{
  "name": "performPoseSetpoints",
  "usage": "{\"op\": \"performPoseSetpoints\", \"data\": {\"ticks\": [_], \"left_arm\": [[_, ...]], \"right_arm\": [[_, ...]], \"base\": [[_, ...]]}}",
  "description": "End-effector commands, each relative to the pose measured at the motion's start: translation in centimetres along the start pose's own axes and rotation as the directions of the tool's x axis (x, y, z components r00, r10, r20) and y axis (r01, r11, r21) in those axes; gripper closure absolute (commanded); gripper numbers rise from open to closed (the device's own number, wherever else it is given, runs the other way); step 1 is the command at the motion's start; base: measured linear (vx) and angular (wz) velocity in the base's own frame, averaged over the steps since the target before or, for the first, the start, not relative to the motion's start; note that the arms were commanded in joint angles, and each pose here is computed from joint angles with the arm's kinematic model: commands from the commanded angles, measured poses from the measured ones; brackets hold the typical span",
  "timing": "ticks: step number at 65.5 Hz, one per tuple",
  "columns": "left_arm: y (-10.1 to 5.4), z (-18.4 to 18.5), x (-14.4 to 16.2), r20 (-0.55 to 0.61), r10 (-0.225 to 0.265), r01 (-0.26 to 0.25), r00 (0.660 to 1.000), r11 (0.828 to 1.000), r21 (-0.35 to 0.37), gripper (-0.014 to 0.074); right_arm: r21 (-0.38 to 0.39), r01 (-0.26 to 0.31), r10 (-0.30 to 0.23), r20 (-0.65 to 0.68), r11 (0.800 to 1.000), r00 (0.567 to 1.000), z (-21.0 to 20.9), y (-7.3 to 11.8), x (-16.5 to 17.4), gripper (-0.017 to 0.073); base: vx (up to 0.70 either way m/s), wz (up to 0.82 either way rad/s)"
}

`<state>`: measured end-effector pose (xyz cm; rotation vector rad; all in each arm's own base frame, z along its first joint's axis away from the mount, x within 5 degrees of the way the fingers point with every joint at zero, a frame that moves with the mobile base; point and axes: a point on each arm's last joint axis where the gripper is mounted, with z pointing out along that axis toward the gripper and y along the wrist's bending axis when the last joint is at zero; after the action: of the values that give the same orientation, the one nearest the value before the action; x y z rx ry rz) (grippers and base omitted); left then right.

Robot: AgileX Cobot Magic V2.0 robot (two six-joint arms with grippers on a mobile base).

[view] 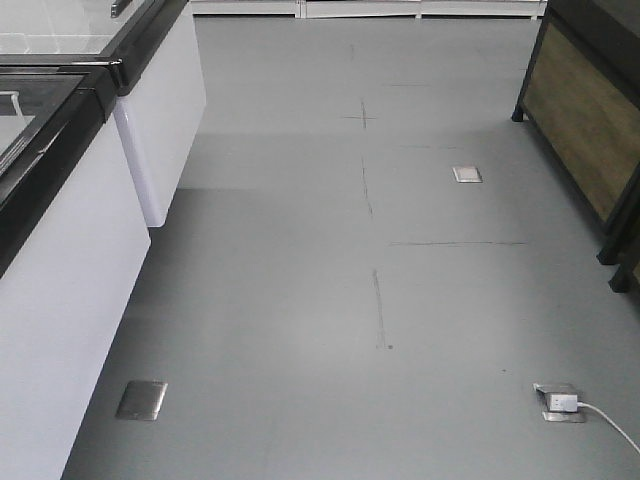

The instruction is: Left arm holds basket, right arm returns cookies

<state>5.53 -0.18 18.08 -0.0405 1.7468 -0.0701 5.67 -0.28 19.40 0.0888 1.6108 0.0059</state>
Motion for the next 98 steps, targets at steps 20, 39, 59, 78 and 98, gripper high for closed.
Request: {"op": "performPoseSetpoints", "data": {"ticks": [20,39,59,78,98], "left_arm": [[-0.1,-0.4,-1.6,0.111,0.002,-0.003,0.994,1.0,0.01,0.0599],[-0.1,-0.4,-2.0,0.152,0.003,-0.005,0.988,1.0,0.011,0.0599],[-0.2,-1.2,-4.4,0.417,-0.003,-0.003,0.909,1.0,0.016,0.0599],[-0.2,-2.6,-6.8,0.652,-0.091,0.056,0.753,0.996,0.075,0.0598],[-0.4,-5.5,-10.5,0.834,-0.124,0.046,0.538,0.992,0.118,0.0598]], "right_arm": [[0.003,0.007,-0.008,0.069,1.0,0.998,0.0,0.0,-0.1,0.0566],[0.003,0.007,-0.008,0.069,1.0,0.998,0.0,0.0,-0.1,0.0566],[0.003,0.007,-0.008,0.069,1.0,0.998,0.0,0.0,-0.1,0.0566],[0.003,0.007,-0.008,0.069,1.0,0.998,0.0,0.0,-0.1,0.0566],[0.003,0.007,-0.008,0.069,1.0,0.998,0.0,0.0,-0.1,0.0566]], "base": [[0.0,0.0],[0.0,0.0],[0.0,0.0],[0.0,0.0],[0.0,0.0]]}}
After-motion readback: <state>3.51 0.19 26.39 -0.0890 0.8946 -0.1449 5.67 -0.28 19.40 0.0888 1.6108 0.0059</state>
